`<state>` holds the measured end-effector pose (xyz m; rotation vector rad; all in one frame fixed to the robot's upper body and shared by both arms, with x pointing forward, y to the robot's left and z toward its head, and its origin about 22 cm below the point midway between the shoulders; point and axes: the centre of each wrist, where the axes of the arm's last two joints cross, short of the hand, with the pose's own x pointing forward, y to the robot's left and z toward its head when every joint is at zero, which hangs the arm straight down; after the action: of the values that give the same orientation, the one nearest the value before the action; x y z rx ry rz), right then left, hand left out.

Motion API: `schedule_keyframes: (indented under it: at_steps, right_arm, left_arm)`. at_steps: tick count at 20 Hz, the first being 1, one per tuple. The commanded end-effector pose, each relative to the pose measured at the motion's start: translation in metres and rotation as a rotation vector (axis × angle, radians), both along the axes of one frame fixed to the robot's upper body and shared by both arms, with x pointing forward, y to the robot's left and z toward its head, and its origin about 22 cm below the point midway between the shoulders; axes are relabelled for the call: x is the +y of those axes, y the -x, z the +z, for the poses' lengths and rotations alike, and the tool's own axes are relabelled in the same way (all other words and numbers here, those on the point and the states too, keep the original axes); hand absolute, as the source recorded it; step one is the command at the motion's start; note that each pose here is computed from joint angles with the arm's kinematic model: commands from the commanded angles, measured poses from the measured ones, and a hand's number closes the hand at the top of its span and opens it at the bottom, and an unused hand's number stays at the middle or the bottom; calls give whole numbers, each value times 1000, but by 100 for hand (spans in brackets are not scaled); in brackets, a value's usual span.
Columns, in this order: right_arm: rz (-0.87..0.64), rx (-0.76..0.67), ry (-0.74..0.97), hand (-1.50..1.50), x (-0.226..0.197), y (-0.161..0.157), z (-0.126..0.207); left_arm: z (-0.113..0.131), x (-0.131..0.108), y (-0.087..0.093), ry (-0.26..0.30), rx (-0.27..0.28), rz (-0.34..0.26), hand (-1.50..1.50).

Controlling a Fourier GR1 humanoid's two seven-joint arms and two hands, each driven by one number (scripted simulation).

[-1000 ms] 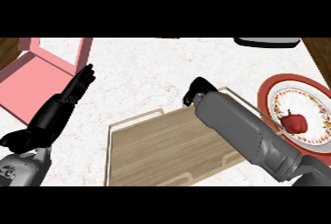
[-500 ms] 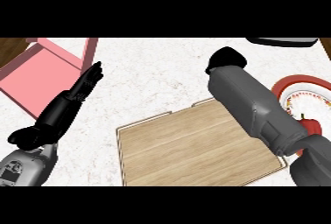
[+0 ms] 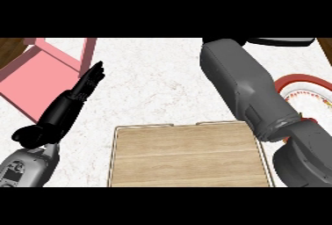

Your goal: Pick the bell pepper from the tray and place it in the plate

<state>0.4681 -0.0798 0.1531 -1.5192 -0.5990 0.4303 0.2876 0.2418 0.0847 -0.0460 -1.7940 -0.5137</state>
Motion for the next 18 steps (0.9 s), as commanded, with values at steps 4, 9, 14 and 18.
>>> schedule_keyframes:
  at_steps: [4, 9, 14, 18]
  right_arm:
    - [-267, -136, 82, 150, -15, -9, 30]
    - [-316, -151, 122, 150, -42, -14, 35]
    - [-358, -192, 94, 150, -67, -15, 22]
    - [-394, -248, 107, 150, -95, -15, 11]
  left_arm:
    - [-2, 7, 3, -13, 8, 22, 0]
    - [1, 19, 2, -6, 15, 57, 0]
    - [-14, 21, 12, -7, 14, 61, 0]
    - [-5, 21, 10, 6, 15, 64, 0]
